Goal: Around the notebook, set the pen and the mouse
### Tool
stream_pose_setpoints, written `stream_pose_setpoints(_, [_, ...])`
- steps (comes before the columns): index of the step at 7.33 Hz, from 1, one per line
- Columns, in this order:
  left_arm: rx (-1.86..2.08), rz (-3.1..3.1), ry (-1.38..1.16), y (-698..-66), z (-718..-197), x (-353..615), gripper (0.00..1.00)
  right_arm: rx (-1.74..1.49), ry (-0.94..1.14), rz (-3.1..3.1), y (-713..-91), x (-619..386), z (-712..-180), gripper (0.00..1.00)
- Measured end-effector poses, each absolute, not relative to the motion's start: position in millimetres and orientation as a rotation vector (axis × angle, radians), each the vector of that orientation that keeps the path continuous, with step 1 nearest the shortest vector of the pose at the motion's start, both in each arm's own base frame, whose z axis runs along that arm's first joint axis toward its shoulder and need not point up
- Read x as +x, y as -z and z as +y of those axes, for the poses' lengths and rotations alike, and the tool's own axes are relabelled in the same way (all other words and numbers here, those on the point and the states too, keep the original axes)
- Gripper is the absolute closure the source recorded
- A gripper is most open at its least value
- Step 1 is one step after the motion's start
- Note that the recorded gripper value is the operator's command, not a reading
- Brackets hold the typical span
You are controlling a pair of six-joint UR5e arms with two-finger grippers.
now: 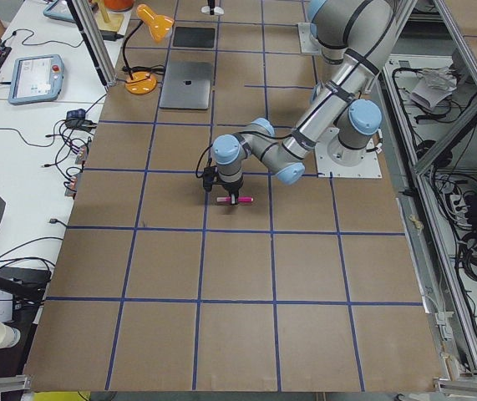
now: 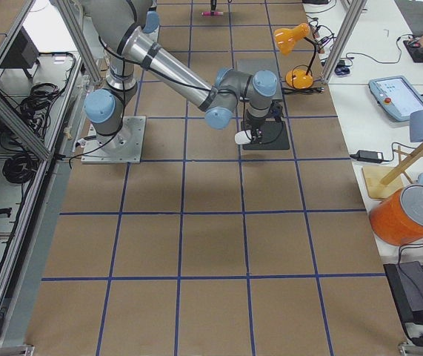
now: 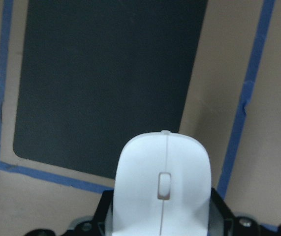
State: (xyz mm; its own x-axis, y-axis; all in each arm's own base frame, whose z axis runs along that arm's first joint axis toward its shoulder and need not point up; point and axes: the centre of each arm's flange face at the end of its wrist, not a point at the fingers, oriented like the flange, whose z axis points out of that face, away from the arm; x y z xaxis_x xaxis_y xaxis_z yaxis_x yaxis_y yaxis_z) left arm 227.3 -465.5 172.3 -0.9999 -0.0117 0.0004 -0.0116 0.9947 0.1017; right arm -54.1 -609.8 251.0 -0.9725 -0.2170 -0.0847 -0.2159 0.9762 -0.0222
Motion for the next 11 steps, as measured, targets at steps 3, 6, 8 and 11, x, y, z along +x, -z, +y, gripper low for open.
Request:
stream_pose_setpoints(3, [-0.003,-3.178,0.098,-198,-477,221,1.0,-0.319,0.001,3.011,-213,-26,-655,0.75])
stream_pose_setpoints(6, [0.087,-3.219,-0.006,-241,-512,162,1.0,-0.273,-0.031,3.013,-187,-14,-665,0.05])
stream_pose_setpoints(8, [0.187,-3.215,-0.06,-256,-532,103,1.0,-0.272,-0.027,3.026,-191,-14,-668,0.0])
stream_pose_setpoints(11, [0.453,-3.151,-0.109,-262,-544,-6,1.0,-0.294,0.019,3.119,-276,-24,-681,0.0])
